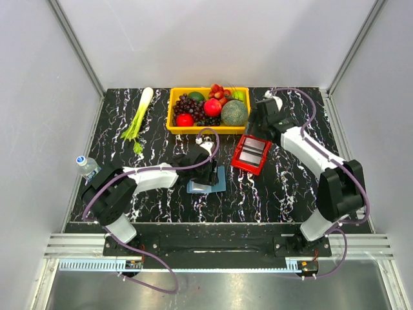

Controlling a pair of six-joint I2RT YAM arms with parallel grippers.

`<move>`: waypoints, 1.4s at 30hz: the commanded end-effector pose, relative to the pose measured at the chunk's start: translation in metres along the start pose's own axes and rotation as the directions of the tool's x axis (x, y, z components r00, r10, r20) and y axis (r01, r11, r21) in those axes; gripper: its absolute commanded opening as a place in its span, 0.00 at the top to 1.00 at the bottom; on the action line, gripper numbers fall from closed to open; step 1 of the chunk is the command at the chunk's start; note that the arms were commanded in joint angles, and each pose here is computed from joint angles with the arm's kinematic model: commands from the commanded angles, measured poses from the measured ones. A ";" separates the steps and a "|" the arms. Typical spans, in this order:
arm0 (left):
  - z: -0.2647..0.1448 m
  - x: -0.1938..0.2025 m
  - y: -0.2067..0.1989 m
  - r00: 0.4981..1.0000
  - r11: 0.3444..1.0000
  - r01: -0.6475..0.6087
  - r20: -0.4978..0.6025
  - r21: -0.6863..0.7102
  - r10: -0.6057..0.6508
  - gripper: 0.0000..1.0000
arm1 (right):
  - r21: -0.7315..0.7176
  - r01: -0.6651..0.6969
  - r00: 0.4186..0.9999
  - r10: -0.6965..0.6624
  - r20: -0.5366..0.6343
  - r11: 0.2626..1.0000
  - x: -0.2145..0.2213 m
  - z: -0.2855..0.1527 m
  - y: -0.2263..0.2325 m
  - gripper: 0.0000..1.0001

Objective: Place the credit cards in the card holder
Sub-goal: Pick up the credit card from the storage box.

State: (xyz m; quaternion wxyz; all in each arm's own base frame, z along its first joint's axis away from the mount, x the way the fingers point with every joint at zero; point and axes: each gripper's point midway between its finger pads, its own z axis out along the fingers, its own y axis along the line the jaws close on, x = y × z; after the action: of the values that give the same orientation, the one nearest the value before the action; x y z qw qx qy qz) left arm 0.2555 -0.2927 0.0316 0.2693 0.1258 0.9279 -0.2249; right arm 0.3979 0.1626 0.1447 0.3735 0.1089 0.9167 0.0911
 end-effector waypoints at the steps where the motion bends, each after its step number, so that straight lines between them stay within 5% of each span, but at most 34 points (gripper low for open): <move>1: -0.012 -0.018 -0.003 0.998 1.000 -0.008 0.059 0.001 0.007 0.39 | 0.010 0.044 0.998 -0.044 -0.054 0.999 -0.010 0.029 -0.032 0.29; 8: -0.016 -0.018 -0.004 0.998 1.000 -0.007 0.067 0.007 0.007 0.39 | -0.012 0.049 0.993 -0.050 -0.103 0.999 -0.001 0.057 -0.050 0.30; 26: -0.006 -0.030 -0.007 0.997 1.000 -0.023 0.070 -0.004 0.023 0.38 | 0.139 -0.137 0.979 0.155 -0.129 0.981 0.061 -0.013 -0.097 0.36; 35: -0.005 -0.039 -0.012 0.996 0.999 -0.035 0.085 0.003 0.035 0.37 | -0.144 0.015 1.000 -0.019 -0.024 0.989 0.011 -0.048 -0.048 0.35; 42: -0.008 -0.051 -0.027 0.993 0.996 -0.054 0.112 0.064 0.047 0.34 | -0.214 0.056 0.965 -0.108 -0.239 0.975 0.048 0.002 -0.035 0.41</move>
State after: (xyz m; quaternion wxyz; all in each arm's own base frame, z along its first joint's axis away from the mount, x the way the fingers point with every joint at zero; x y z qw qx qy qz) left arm 0.2691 -0.3012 0.0493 0.2897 0.1354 0.9199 -0.2268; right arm 0.3601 0.1233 0.1314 0.3236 0.0670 0.9308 0.1561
